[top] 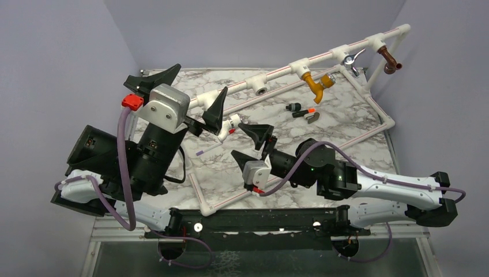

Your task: Install the water faucets

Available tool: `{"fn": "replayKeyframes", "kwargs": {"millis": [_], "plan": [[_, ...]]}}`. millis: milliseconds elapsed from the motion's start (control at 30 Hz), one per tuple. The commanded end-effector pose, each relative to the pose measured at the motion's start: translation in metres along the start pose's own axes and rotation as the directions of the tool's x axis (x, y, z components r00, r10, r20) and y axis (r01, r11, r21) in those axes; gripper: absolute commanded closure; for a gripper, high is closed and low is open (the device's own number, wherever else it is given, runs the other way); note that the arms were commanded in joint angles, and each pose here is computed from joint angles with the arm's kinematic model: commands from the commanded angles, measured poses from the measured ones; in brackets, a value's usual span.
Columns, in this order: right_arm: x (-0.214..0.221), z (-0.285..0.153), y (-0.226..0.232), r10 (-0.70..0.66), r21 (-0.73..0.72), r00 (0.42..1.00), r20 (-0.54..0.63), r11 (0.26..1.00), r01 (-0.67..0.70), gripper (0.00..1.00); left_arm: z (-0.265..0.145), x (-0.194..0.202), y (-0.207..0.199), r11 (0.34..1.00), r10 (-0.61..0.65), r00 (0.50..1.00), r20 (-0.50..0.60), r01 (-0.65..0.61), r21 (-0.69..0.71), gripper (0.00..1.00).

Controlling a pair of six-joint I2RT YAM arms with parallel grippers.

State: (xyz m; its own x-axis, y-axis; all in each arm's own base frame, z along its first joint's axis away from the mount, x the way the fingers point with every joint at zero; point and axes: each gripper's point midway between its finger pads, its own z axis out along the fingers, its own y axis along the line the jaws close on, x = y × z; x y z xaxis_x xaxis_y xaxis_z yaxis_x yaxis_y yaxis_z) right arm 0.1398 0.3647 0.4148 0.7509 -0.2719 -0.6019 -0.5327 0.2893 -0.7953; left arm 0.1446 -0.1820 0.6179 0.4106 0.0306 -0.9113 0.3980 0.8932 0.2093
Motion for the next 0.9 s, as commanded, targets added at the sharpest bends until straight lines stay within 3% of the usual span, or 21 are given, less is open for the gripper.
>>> {"fn": "replayKeyframes", "kwargs": {"millis": [0,200,567,867], "plan": [[-0.010,-0.002,-0.015,-0.244,-0.023,0.970,0.019,0.969,0.244,0.18,-0.004,0.001,0.014,0.999,-0.027,1.000,-0.012,0.026,-0.030,0.01],[-0.008,0.014,-0.010,-0.289,-0.043,0.957,0.005,0.956,0.289,0.18,0.002,0.004,-0.013,0.999,0.047,0.998,-0.035,-0.047,-0.008,0.01],[0.025,0.042,0.003,-0.446,-0.089,0.883,-0.146,0.895,0.437,0.21,0.003,-0.001,-0.026,0.998,0.006,1.000,-0.012,-0.006,0.058,0.01],[0.029,0.053,-0.011,-0.470,0.010,0.860,-0.199,0.876,0.482,0.31,0.003,-0.004,-0.033,0.995,-0.001,1.000,0.010,0.000,0.097,0.01]]}}
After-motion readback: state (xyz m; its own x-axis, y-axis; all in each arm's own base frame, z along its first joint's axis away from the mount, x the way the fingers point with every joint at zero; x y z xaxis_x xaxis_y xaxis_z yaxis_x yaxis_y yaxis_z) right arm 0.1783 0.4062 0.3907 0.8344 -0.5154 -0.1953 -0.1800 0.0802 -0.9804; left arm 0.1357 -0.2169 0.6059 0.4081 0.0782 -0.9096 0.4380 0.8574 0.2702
